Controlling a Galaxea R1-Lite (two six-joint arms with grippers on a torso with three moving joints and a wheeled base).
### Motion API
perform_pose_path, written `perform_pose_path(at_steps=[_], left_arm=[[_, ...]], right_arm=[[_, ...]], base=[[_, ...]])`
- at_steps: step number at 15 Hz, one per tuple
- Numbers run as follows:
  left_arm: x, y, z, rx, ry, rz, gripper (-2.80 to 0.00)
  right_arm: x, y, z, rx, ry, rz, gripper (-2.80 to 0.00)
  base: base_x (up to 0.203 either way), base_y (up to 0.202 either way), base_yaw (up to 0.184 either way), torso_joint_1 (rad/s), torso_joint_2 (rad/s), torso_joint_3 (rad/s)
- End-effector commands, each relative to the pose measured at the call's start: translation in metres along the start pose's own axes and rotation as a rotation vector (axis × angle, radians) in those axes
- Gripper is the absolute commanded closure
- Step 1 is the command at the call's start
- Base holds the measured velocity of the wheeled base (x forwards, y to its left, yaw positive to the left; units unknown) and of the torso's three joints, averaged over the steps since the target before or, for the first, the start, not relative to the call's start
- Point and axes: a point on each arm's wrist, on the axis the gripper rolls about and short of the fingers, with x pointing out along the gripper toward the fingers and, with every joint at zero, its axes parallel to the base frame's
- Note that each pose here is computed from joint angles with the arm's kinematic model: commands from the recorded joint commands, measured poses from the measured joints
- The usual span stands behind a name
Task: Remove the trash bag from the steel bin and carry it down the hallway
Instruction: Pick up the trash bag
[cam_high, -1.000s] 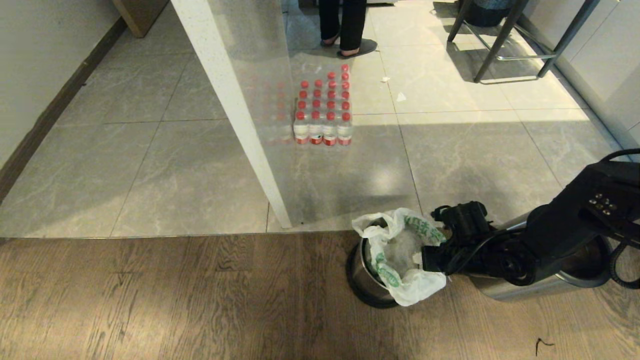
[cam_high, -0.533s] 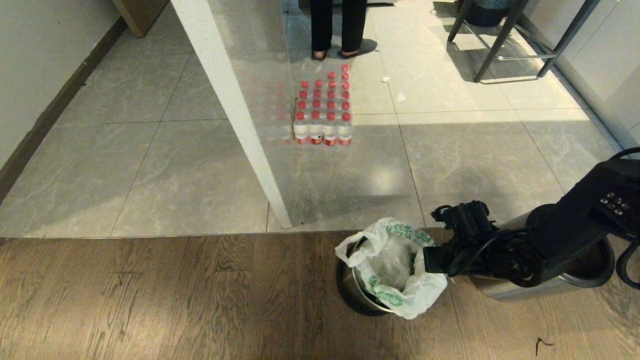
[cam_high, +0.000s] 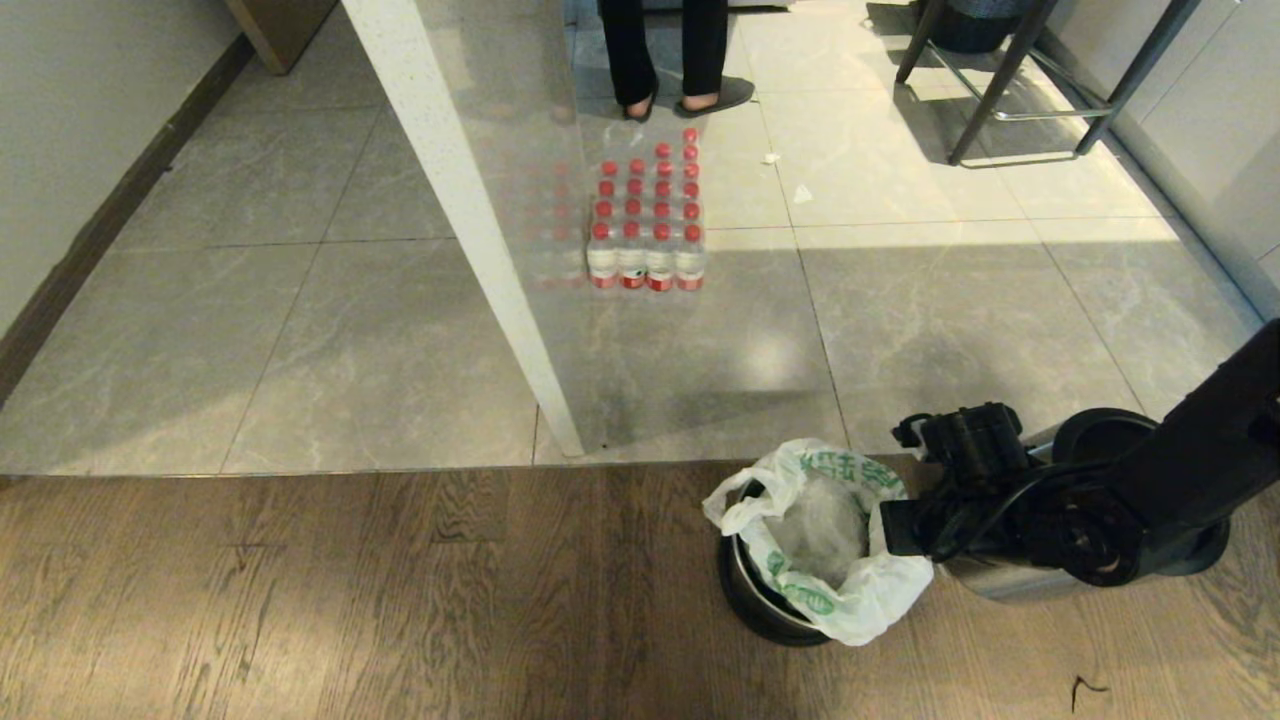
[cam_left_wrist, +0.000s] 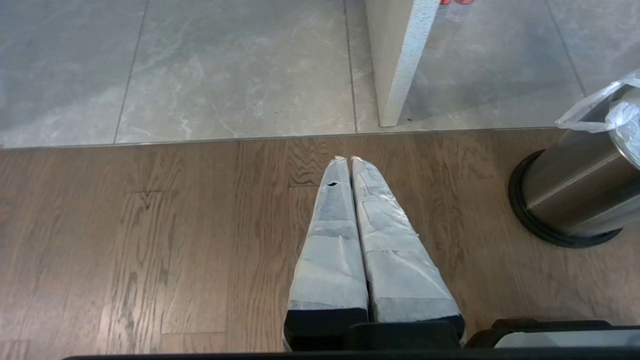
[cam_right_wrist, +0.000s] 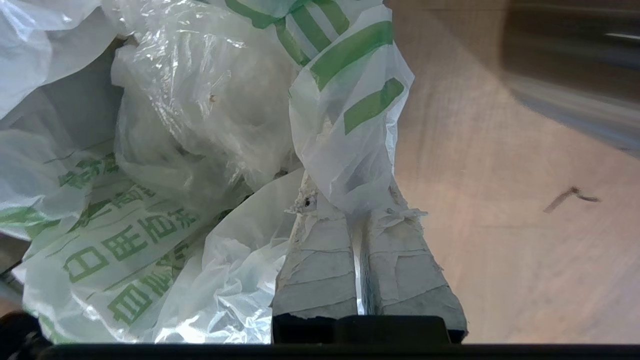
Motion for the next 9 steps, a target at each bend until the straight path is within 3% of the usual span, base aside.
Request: perform_pose_path(at_steps=[1,5,6,9], left_arm=[[0.000,0.000,0.000,0.000,-0.001,0.000,0.00],[0.000,0.000,0.000,0.000,-0.001,0.000,0.00],[0.000,0.000,0.000,0.000,-0.001,0.000,0.00],[0.000,0.000,0.000,0.000,-0.001,0.000,0.00]], right_arm=[[-0.002,-0.002,0.000,0.003,-0.004,-0.020,0.00],[0.005,-0.003,-0.009,-0.012,0.041,-0.037,0.00],[0.010,-0.003,-0.014,-0.015,0.063,-0.041,-2.80],[0.023,-0.005,-0.022,-0.012,0.089,-0.054,-2.80]], base=[[0.000,0.000,0.000,0.000,0.00,0.000],[0.000,0.000,0.000,0.000,0.00,0.000],[0.000,0.000,0.000,0.000,0.00,0.000],[0.000,0.000,0.000,0.000,0.00,0.000]])
